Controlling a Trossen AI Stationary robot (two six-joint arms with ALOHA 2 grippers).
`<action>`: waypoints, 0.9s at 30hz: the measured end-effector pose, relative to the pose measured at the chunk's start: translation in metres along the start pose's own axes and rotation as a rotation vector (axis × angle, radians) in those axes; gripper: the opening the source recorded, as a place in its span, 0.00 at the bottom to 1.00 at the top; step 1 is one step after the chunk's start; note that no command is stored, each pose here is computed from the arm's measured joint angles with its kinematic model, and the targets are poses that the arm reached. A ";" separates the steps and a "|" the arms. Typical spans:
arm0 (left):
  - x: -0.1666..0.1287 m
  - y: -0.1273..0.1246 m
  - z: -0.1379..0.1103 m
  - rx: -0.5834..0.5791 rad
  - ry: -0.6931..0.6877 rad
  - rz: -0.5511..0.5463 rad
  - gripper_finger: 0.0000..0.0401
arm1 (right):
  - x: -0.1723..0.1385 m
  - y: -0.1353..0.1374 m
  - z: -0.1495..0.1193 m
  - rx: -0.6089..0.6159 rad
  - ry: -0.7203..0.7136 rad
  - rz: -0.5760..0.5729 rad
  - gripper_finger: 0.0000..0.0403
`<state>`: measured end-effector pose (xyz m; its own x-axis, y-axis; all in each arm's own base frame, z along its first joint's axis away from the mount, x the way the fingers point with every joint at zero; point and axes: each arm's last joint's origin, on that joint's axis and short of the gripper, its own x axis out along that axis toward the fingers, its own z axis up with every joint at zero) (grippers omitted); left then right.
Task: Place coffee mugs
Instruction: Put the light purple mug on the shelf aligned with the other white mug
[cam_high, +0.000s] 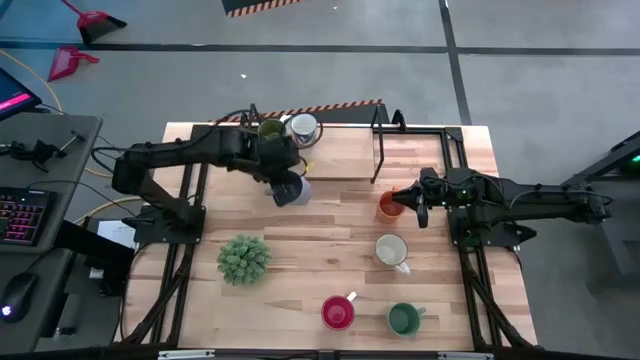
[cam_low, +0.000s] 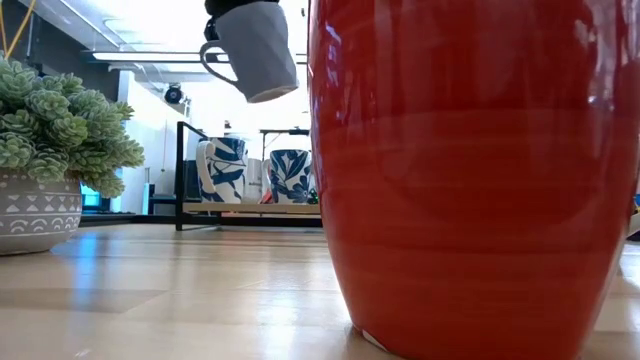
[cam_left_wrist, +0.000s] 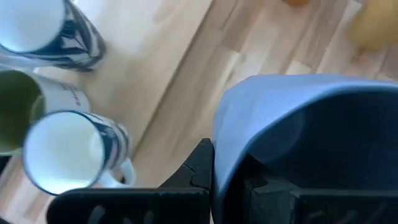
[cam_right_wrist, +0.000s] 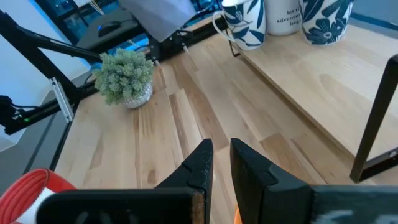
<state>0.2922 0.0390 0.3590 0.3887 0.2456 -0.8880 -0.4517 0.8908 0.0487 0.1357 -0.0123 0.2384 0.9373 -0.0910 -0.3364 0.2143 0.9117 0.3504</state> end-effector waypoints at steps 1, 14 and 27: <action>-0.001 0.003 0.003 0.007 0.010 0.008 0.01 | 0.000 0.000 0.000 -0.001 -0.005 0.002 0.09; 0.021 0.033 0.046 0.061 0.118 0.069 0.01 | 0.000 0.001 0.001 -0.011 -0.015 0.006 0.09; 0.082 0.059 0.076 -0.002 0.218 0.090 0.01 | 0.000 0.001 0.001 0.000 -0.016 0.006 0.09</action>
<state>0.3586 0.1408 0.3244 0.1640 0.2357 -0.9579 -0.4787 0.8681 0.1316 0.1362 -0.0124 0.2399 0.9427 -0.0918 -0.3207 0.2088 0.9122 0.3525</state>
